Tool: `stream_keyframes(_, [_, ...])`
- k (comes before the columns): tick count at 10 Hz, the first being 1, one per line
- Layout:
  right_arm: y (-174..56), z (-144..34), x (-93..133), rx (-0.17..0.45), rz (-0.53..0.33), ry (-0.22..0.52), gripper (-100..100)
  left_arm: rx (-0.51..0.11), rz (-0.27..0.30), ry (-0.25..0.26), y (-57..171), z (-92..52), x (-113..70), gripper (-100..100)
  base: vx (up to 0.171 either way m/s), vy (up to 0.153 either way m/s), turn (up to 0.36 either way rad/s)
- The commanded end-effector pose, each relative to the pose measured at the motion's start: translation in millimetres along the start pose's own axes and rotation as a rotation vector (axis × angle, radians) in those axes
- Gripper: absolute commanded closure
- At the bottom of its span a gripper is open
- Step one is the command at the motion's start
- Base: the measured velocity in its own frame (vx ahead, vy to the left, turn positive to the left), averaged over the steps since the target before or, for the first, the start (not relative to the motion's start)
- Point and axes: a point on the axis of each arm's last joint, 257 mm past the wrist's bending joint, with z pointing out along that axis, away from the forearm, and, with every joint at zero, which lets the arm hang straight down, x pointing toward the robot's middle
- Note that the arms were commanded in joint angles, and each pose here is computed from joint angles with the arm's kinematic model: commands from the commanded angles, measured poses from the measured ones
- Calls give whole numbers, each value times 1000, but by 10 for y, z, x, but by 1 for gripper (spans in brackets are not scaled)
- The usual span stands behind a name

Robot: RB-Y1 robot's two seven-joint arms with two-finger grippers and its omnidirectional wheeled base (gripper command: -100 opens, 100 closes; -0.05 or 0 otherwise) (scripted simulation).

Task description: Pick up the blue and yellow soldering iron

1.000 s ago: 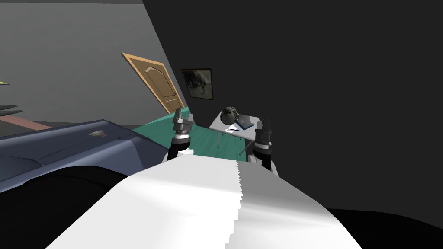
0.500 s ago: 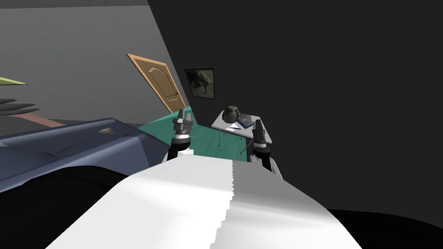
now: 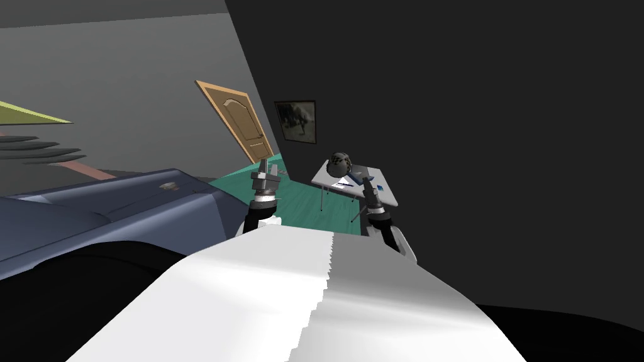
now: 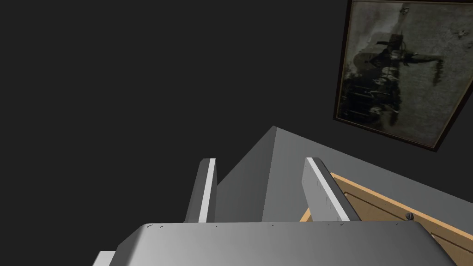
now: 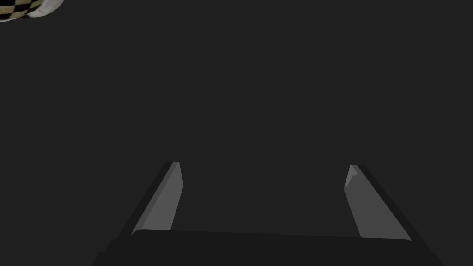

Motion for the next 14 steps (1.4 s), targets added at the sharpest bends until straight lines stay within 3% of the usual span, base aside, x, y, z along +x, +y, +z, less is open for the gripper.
stream_keyframes(1, [-36,-17,55,1,-16,33,-100,0,0,0,0,0,0,0,-55,46,22])
stream_keyframes(5, [-311,-128,340,25,-101,197,-100,0,0,0,0,0,0,0,-68,62,62])
stream_keyframes(8, [-428,-207,437,31,-145,274,-100,0,0,0,0,0,0,0,-34,56,56])
stream_keyframes(14, [-828,-526,684,64,-262,480,-100,0,0,0,0,0,0,0,-14,55,73])
